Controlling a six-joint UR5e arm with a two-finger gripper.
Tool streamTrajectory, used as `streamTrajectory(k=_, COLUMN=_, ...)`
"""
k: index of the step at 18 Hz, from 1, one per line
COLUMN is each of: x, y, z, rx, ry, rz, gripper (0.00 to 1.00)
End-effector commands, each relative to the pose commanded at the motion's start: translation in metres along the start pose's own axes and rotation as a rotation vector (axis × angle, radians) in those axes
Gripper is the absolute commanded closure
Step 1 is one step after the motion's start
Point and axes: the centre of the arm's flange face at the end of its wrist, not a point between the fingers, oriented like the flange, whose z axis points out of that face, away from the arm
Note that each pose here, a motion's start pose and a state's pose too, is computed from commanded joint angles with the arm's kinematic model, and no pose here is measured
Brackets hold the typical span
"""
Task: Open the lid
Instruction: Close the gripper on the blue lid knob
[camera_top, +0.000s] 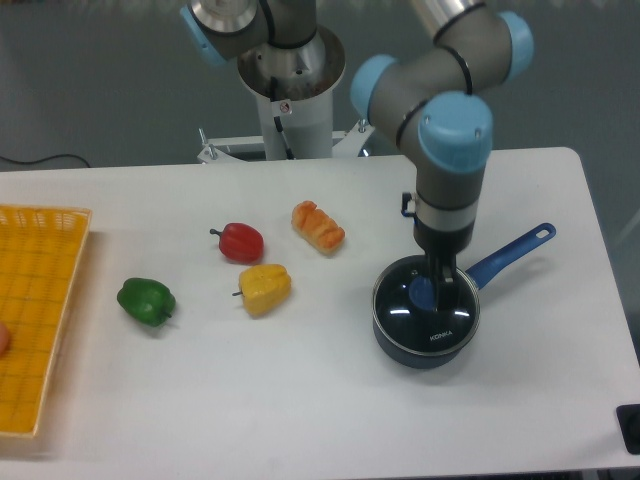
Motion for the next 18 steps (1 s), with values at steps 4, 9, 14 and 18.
streamTrajectory(k=4, x=-0.002, y=-0.004, z=0.021, rx=0.015, ry=0.023, rz=0.008, gripper=0.00)
streamTrajectory(k=9, x=0.000, y=-0.007, z=0.030, rx=0.025, ry=0.040, rz=0.013, gripper=0.00)
streamTrajectory(k=14, x=0.003, y=-0.007, z=0.027, rx=0.036, ry=0.057, rz=0.018, gripper=0.00)
streamTrajectory(k=18, x=0.006, y=-0.011, z=0.027, rx=0.045, ry=0.067, rz=0.017, gripper=0.00)
